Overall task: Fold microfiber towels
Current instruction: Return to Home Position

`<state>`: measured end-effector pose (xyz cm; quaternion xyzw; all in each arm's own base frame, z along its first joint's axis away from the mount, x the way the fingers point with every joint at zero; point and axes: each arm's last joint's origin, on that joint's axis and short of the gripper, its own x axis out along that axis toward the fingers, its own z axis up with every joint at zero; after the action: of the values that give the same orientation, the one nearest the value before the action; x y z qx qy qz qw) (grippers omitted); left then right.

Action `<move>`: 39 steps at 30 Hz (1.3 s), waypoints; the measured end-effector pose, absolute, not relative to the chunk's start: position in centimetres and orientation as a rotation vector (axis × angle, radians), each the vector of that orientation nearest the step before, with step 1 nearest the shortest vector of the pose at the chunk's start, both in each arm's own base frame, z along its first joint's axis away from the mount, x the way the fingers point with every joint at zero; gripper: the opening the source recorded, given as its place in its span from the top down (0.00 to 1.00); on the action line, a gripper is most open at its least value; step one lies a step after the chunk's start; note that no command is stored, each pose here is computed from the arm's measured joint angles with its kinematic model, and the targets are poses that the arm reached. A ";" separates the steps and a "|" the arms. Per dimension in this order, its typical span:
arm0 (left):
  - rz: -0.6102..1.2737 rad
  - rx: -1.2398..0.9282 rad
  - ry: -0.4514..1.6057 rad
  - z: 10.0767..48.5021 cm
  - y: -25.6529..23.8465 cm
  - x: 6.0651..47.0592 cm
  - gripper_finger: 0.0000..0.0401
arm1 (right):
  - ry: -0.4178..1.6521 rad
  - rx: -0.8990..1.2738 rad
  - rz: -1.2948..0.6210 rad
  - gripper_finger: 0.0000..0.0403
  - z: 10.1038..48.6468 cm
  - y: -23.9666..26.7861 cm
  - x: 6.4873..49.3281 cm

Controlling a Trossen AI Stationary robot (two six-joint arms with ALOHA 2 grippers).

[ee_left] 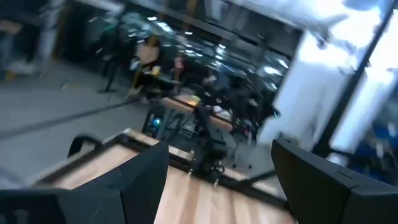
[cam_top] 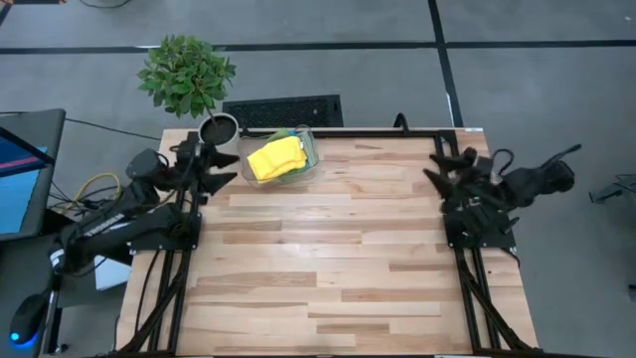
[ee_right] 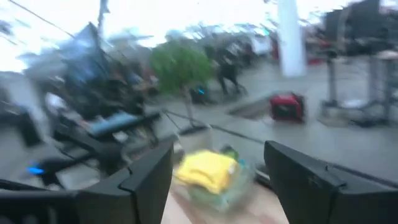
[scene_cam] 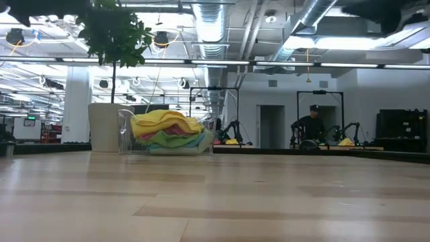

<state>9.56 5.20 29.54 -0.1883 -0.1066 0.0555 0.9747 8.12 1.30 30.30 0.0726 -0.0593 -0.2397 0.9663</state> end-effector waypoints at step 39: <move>-0.480 -0.234 -0.196 20.9 0.5 9.5 0.31 | -0.198 0.186 -0.430 0.31 18.4 0.9 9.0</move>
<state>9.50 0.51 20.88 -0.1152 -0.0967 -0.2367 0.9599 8.97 0.86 18.35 0.0921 -0.0978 -0.2128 0.9678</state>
